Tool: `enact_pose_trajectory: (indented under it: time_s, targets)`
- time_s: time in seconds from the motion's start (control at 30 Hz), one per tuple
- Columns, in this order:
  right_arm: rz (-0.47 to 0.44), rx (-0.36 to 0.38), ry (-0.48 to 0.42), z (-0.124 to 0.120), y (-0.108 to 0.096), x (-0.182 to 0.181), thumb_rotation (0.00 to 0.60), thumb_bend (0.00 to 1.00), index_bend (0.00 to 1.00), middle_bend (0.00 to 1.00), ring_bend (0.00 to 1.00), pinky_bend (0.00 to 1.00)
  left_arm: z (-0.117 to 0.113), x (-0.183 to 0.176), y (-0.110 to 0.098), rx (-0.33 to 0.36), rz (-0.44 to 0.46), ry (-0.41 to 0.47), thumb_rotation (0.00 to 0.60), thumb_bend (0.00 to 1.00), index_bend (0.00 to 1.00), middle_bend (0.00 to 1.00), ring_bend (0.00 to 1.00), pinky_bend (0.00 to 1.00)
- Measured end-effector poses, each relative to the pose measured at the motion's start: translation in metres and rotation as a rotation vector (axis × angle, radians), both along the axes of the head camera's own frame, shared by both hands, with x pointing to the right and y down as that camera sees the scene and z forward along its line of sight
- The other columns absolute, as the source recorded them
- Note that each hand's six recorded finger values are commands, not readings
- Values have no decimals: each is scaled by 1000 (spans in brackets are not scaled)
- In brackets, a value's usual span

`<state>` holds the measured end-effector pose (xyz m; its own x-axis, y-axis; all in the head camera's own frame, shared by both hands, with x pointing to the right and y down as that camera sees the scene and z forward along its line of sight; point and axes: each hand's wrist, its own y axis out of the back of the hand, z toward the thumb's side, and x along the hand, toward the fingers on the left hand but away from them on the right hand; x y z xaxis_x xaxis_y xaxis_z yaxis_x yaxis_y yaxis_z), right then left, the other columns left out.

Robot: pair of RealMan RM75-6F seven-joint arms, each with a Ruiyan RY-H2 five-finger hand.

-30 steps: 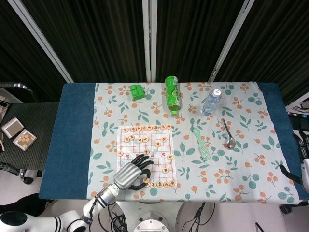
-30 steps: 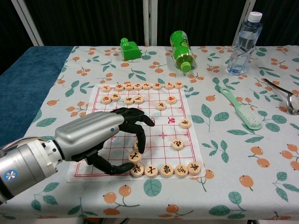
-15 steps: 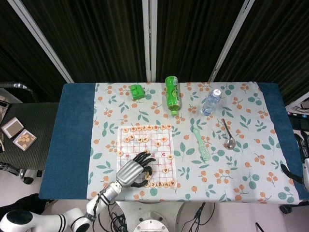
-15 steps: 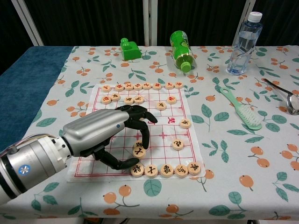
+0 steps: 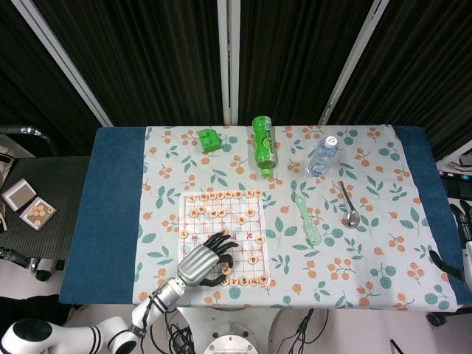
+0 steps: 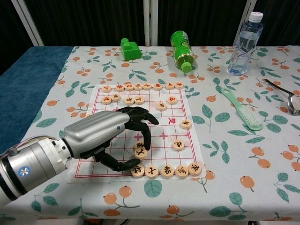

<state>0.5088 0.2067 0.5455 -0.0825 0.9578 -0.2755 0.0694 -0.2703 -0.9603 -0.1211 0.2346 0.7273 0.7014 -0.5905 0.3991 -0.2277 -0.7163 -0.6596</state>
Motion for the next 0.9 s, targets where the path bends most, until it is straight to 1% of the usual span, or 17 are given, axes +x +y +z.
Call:
enact_pose_trajectory:
  time_s: [0.23,0.47,0.63,0.77,0.9]
  targets:
    - [3,5,7,-3,1,1,600,120,0,0,0,0,0,-1,1,-1,2,1,600,341,426,133,0,5]
    - [1,2,7,-2,1,0,600,120,0,0,0,0,0,-3,2,-1,9,-4,600,336,351,132,0,1]
    - [1,9,7,-4,1,0,600,120,0,0,0,0,-2,-4,1,0,2,2,600,335,346,132,0,1]
    - [4,14,7,-6,1,1,600,120,0,0,0,0,-11,-7,-2,15,-9,14,600,333,338,132,0,6]
    - [5,21,5,-9,1,2,600,120,0,0,0,0,-26,-27,-7,57,-38,0,600,326,315,132,0,10]
